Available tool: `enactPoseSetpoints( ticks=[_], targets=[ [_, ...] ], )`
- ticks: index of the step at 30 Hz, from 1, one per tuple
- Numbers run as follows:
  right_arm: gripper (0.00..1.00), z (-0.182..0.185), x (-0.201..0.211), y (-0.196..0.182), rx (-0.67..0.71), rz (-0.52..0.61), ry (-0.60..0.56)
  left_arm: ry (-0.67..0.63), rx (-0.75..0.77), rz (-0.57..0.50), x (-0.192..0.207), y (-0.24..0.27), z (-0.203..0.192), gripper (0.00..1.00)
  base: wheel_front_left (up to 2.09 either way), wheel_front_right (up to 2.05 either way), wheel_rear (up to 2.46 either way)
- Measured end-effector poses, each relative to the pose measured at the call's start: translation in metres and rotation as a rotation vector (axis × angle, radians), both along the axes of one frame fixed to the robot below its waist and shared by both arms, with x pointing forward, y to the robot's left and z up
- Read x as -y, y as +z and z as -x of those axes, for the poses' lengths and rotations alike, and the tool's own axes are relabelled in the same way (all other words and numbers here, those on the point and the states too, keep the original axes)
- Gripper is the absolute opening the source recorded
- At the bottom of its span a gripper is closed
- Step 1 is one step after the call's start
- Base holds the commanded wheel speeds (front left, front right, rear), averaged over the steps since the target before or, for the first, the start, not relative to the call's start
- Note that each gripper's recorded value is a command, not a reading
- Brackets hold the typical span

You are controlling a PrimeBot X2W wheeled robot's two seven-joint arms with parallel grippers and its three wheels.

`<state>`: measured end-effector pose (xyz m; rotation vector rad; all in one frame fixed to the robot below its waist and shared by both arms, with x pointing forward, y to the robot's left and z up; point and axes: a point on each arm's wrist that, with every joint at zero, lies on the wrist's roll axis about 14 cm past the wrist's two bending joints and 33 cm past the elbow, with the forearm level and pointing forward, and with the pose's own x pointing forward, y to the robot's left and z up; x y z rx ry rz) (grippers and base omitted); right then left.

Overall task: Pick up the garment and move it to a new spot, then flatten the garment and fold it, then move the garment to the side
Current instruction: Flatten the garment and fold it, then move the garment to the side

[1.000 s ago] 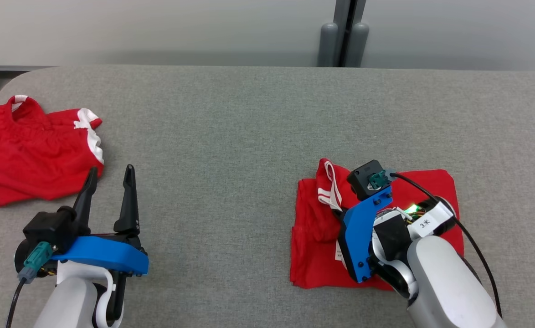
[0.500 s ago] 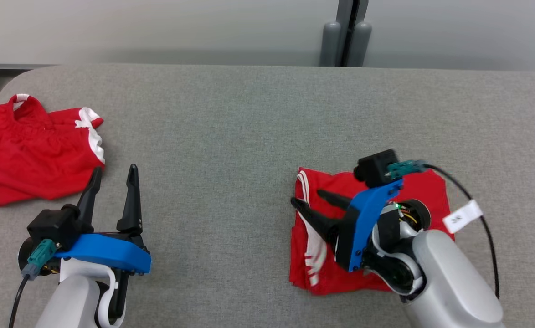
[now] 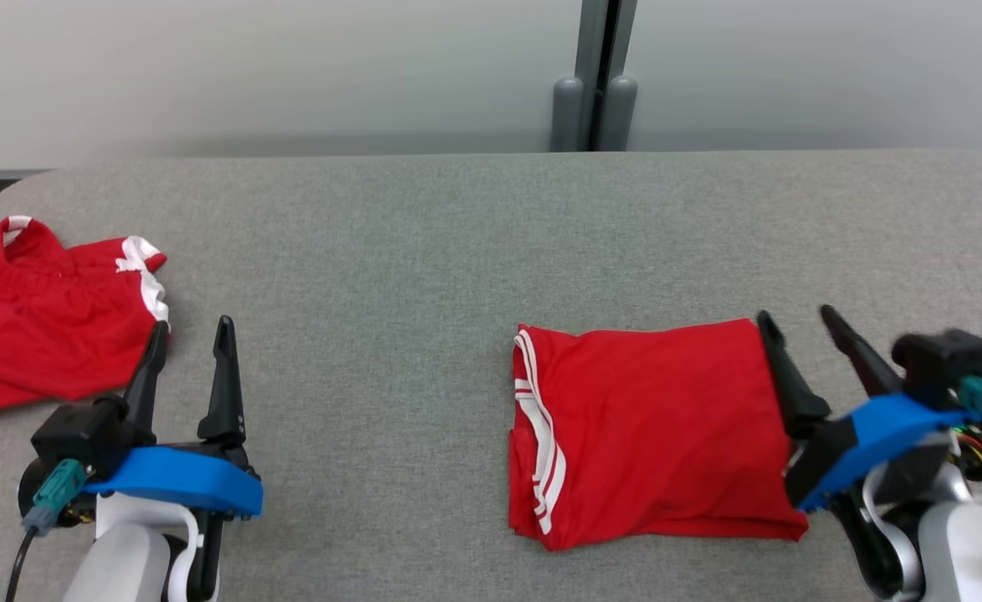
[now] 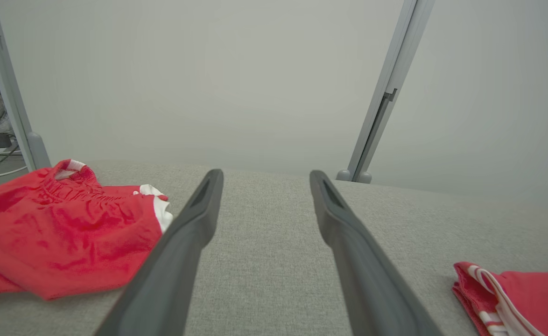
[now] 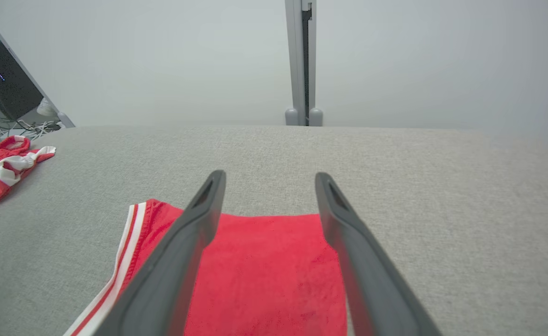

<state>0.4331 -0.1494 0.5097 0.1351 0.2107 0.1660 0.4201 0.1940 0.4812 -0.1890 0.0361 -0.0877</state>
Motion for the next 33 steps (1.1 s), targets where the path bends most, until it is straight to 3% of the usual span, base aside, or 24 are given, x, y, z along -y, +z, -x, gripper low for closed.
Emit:
enactPoseSetpoints(
  ticks=[8, 19, 33],
  targets=[
    [1.0, 0.035, 0.044, 0.008, 0.159, 0.061, -0.139, 0.002, 0.003, 0.001, 0.003, 0.0, 0.014, 1.0, 0.0, 0.0, 0.0],
    [1.0, 0.064, 0.069, -0.007, 0.128, 0.068, -0.197, 0.006, 0.022, 0.012, 0.012, 0.004, 0.036, 1.0, 0.0, 0.0, 0.0],
    [1.0, 0.062, 0.067, -0.01, 0.103, 0.062, -0.173, 0.016, 0.009, 0.021, 0.013, -0.001, 0.047, 1.0, 0.0, 0.0, 0.0]
  ],
)
